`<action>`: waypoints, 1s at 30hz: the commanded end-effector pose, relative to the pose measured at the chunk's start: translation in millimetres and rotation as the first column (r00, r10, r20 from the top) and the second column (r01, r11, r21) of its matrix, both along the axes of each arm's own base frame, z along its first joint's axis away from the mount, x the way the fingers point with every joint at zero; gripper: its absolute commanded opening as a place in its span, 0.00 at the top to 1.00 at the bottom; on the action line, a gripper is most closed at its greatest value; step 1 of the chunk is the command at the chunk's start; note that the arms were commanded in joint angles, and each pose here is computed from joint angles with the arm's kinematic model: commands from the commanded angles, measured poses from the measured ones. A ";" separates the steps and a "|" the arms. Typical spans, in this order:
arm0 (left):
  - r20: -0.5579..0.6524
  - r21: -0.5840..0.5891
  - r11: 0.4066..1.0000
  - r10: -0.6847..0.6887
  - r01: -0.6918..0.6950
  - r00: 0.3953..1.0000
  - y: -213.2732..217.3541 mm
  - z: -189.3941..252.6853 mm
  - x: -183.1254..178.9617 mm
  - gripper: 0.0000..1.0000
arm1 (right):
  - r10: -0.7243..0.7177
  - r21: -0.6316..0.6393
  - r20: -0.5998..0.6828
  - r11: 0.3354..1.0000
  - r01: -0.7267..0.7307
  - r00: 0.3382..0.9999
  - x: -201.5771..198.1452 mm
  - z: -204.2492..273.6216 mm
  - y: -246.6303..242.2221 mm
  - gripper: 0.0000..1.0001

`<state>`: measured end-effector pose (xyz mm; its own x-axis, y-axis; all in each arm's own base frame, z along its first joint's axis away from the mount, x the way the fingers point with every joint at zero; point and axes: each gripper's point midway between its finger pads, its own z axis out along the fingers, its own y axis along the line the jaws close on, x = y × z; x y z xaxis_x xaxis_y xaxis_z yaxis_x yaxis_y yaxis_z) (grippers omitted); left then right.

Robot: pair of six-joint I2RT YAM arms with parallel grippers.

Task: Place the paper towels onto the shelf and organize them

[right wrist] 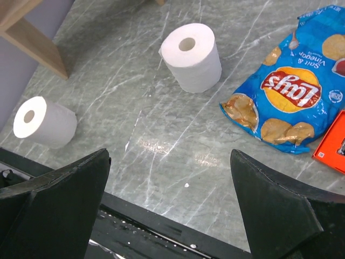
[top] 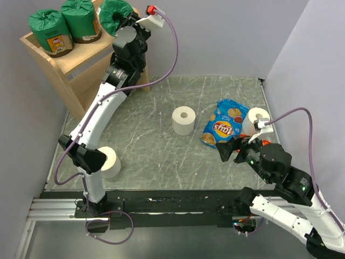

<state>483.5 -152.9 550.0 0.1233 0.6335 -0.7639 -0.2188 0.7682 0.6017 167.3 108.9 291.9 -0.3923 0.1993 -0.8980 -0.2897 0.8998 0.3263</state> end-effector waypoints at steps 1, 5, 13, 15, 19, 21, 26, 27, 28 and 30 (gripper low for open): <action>0.120 -0.037 0.998 -0.042 0.047 0.992 3.9 33.0 2.2 0.60 | 0.008 0.029 0.039 1.000 -0.009 0.999 -2.9 25.9 -2.0 0.00; 0.112 -0.038 0.998 -0.044 0.049 0.993 6.1 27.1 11.6 0.60 | 0.022 0.062 0.044 0.998 -0.025 0.999 -6.5 33.3 0.0 0.00; 0.134 -0.032 0.999 -0.013 0.017 0.991 18.4 26.7 22.3 0.58 | 0.042 0.064 0.039 0.997 -0.044 0.998 -8.3 39.4 3.1 0.00; 0.137 -0.038 0.999 -0.015 0.020 0.990 21.4 25.9 24.6 0.57 | 0.047 0.064 0.041 0.997 -0.049 0.998 -7.8 41.8 4.6 0.00; 0.122 -0.024 1.000 -0.014 0.018 0.992 25.8 18.5 34.3 0.55 | 0.054 0.066 0.039 0.996 -0.056 0.998 -7.2 44.7 7.3 0.00; 0.117 -0.020 1.000 -0.011 0.013 0.993 26.0 15.5 37.7 0.54 | 0.055 0.056 0.034 0.997 -0.057 0.998 -8.1 47.3 6.1 0.00; 0.135 -0.016 1.000 -0.014 0.017 0.991 27.9 17.4 43.3 0.44 | 0.041 0.056 0.050 0.998 -0.044 0.998 -10.3 54.7 -1.0 0.00; 0.139 -0.014 1.000 0.001 0.001 0.990 32.1 17.4 44.8 0.43 | 0.048 0.063 0.058 0.997 -0.052 0.997 -11.5 57.4 -0.5 0.00; 0.153 -0.019 1.000 0.006 -0.003 0.988 33.4 20.0 44.6 0.39 | 0.053 0.068 0.062 0.996 -0.057 0.997 -12.3 58.6 -0.1 0.00; 0.155 -0.023 1.000 0.016 -0.012 0.988 37.9 19.9 46.8 0.35 | 0.059 0.077 0.067 0.995 -0.064 0.996 -14.3 61.4 -0.3 0.01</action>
<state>539.3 -127.8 530.2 0.1405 0.6547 -0.7427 -0.2392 0.7504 0.6162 157.9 112.0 332.1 -0.3878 0.2163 -0.8960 -0.3399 0.8700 0.3571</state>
